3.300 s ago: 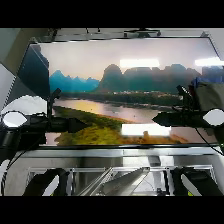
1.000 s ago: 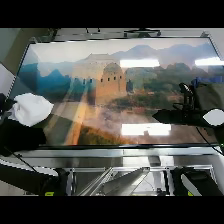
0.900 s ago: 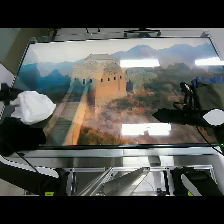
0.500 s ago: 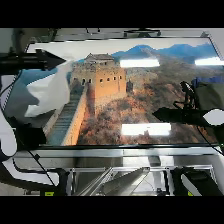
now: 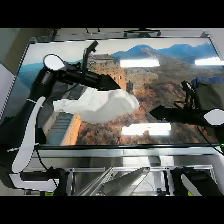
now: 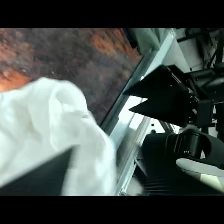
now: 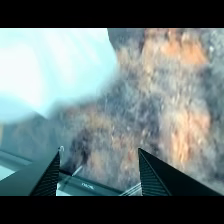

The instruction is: Fold the shirts.

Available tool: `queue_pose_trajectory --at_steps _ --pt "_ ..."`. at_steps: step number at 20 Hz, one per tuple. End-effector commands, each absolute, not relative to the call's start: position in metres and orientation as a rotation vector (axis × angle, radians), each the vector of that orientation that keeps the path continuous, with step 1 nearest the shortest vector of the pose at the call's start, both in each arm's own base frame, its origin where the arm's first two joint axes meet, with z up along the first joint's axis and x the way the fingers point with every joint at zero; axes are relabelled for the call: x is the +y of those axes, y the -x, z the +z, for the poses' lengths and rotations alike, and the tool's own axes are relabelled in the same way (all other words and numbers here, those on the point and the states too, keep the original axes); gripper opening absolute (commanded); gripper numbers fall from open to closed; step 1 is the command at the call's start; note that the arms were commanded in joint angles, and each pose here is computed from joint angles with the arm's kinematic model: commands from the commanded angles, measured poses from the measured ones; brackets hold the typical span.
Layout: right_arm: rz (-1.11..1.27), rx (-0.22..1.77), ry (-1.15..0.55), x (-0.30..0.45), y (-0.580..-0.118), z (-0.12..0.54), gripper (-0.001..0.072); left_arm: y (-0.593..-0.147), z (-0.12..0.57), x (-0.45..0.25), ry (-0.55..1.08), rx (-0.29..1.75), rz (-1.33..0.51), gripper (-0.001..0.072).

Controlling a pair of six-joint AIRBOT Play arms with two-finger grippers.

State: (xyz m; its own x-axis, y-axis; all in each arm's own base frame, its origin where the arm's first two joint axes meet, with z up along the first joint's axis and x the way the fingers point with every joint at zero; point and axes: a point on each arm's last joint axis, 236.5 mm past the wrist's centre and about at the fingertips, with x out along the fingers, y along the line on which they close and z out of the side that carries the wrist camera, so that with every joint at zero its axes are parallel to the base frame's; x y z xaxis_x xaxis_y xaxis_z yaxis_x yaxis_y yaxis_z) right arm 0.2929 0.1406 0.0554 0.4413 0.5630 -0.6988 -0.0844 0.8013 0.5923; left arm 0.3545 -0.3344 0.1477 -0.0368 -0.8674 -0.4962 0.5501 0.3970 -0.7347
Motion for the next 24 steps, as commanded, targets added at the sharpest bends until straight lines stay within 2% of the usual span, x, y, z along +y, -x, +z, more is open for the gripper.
queue_pose_trajectory --at_steps 1,4,6,8,11,15,19,20,21,22,23,24 --pt "0.379 1.005 -0.549 0.125 -0.305 0.063 0.0531 -0.358 0.150 -0.330 0.321 1.087 -1.174 0.0710" --pt "0.287 1.008 -0.596 0.094 -0.316 0.053 0.0532 -0.385 0.140 -0.235 0.208 1.193 -0.960 0.0709" --pt "0.272 1.073 -0.601 0.085 -0.317 0.031 0.0539 -0.394 0.111 -0.165 0.214 1.294 -0.774 0.0709" --pt "0.282 1.180 -0.603 0.091 -0.316 -0.002 0.0641 -0.394 0.077 -0.113 0.329 1.359 -0.643 0.0708" --pt "0.342 1.332 -0.562 0.111 -0.307 -0.049 0.0640 -0.375 0.012 -0.047 0.539 1.454 -0.476 0.0709" --pt "0.399 1.454 -0.499 0.150 -0.295 -0.097 0.0640 -0.375 -0.044 0.008 0.679 1.429 -0.332 0.0707" --pt "0.442 1.433 -0.534 0.188 -0.301 -0.113 0.0639 -0.384 -0.079 0.023 0.729 1.468 -0.309 0.0706" --pt "0.468 1.423 -0.563 0.197 -0.303 -0.110 0.0638 -0.389 -0.083 0.024 0.732 1.478 -0.316 0.0665" --pt "0.495 1.401 -0.600 0.206 -0.306 -0.104 0.0574 -0.394 -0.085 0.025 0.731 1.487 -0.329 0.0587" --pt "0.527 1.370 -0.621 0.212 -0.311 -0.098 0.0380 -0.400 -0.087 0.025 0.724 1.493 -0.342 0.0503" --pt "0.566 1.332 -0.640 0.219 -0.316 -0.090 0.0152 -0.404 -0.087 0.023 0.719 1.505 -0.363 0.0416" --pt "0.591 1.301 -0.660 0.224 -0.321 -0.084 0.0056 -0.408 -0.087 0.020 0.709 1.516 -0.384 0.0307"
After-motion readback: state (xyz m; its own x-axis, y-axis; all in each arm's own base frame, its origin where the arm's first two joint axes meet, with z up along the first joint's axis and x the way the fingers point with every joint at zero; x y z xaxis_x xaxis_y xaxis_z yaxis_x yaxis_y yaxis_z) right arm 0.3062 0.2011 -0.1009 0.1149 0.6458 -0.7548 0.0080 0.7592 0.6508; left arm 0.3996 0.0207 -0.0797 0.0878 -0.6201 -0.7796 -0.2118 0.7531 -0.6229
